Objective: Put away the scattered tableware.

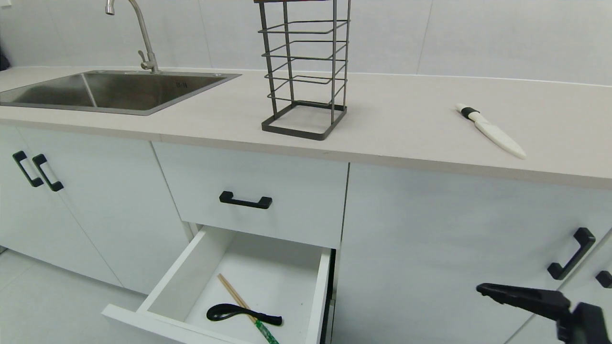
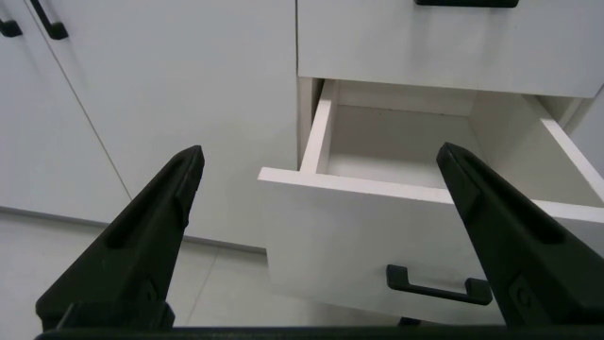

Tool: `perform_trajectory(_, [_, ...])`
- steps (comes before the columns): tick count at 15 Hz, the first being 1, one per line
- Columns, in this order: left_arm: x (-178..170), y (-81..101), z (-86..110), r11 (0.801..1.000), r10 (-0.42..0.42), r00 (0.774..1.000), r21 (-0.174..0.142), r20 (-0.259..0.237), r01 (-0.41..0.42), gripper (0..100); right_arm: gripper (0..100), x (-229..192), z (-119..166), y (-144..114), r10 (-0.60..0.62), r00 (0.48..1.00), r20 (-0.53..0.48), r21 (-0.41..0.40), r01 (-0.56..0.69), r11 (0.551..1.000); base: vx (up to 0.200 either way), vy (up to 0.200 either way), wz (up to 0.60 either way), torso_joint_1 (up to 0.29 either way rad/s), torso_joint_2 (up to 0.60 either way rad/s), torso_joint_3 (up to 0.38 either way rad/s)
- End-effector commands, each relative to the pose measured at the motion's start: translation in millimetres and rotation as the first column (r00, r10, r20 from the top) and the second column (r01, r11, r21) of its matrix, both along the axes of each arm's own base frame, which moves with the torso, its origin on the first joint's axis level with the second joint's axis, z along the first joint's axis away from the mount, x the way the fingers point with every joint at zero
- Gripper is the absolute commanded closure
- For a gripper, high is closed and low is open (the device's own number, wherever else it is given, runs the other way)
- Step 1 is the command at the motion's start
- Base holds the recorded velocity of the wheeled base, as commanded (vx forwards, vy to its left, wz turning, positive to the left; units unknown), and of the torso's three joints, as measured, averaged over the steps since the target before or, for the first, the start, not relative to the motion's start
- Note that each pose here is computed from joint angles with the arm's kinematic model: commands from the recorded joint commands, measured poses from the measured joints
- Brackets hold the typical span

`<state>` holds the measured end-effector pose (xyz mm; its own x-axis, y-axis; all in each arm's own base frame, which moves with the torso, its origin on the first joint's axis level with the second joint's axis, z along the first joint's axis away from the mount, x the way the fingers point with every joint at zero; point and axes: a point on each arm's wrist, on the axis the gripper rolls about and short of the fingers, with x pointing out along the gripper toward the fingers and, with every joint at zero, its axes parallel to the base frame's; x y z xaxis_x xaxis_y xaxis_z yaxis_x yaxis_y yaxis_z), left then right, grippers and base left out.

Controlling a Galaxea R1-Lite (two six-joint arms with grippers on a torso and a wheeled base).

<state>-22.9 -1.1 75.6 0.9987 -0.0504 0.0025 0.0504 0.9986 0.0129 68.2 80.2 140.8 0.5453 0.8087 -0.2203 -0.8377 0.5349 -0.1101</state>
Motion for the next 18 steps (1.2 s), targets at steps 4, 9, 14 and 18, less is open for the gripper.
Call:
perform_trajectory(4, [0, 0.0, 0.1, 1.0, 0.0, 1.0, 0.0, -0.001, 0.0, 0, 0, -56, -23, -68, -0.208, 0.973, 0.1, 0.104, 0.197, 0.975, 0.0, 0.0, 0.0, 0.0, 0.0, 0.0])
perform_trajectory(9, [0, 0.0, 0.1, 1.0, 0.0, 1.0, 0.0, -0.001, 0.0, 0, 0, -73, -16, -76, -0.632, 0.751, 0.193, 0.234, 0.59, 0.773, 0.0, 0.0, 0.0, 0.0, 0.0, 0.0])
perform_trajectory(14, [0, 0.0, 0.1, 1.0, 0.0, 1.0, 0.0, -0.001, 0.0, 0, 0, -90, -16, -65, -0.637, 0.644, 0.425, 0.267, 0.583, 0.767, 0.0, 0.0, 0.0, 0.0, 0.0, 0.0])
perform_trajectory(18, [0, 0.0, 0.2, 1.0, -0.002, 1.0, 0.0, 0.0, 0.002, 0, 0, -93, -4, -65, -0.493, 0.693, 0.526, 0.239, 0.435, 0.868, 0.0, 0.0, 0.0, 0.0, 0.0, 0.0])
